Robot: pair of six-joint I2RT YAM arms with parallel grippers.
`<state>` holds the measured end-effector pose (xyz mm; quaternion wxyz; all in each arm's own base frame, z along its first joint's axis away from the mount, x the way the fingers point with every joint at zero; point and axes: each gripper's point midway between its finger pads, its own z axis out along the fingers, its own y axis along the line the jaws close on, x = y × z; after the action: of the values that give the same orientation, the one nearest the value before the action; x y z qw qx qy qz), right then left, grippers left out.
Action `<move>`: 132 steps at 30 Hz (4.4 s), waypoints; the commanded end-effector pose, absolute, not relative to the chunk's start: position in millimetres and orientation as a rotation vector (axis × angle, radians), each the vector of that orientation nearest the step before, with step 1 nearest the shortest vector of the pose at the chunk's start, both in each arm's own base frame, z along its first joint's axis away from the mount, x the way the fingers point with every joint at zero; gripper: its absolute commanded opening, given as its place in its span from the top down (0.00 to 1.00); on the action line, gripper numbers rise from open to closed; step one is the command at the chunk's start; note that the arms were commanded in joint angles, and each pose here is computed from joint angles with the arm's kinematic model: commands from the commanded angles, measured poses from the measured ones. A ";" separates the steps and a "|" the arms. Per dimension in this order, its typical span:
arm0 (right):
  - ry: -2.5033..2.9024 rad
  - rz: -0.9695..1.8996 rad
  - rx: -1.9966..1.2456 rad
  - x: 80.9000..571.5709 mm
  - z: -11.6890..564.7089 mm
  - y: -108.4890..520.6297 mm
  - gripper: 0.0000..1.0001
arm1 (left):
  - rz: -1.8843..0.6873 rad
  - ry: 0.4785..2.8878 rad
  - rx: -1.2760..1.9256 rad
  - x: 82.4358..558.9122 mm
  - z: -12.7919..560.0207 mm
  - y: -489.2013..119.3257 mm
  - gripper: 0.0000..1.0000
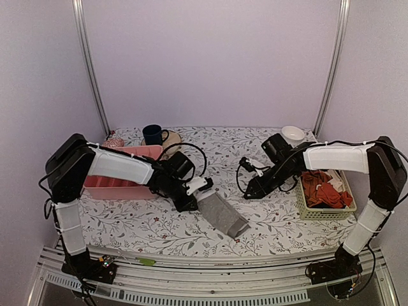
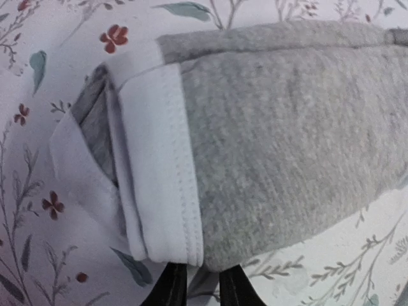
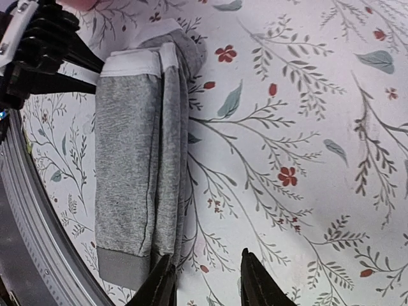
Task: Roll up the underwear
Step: Rotate the underwear at the center of the board, then smooth out the underwear at the center of the board, then adjust the underwear at the center of the board.
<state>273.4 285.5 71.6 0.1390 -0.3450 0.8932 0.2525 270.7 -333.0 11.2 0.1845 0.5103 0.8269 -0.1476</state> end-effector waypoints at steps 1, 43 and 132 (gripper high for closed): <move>2.617 0.814 -0.835 280.0 86.5 275.4 0.64 | -0.322 2.348 1.378 326.1 -2.0 -328.0 0.80; 2.729 1.479 -0.534 252.7 25.9 341.5 0.86 | -0.750 2.030 1.573 229.8 45.0 -400.1 0.80; 2.806 1.596 -0.472 234.3 17.3 347.5 1.00 | -0.705 1.789 1.701 201.8 56.6 -410.7 0.66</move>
<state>235.7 344.2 13.5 -0.0622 -0.1374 0.8624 0.4832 205.9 -409.5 32.5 0.2581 0.6361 0.6789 -0.2604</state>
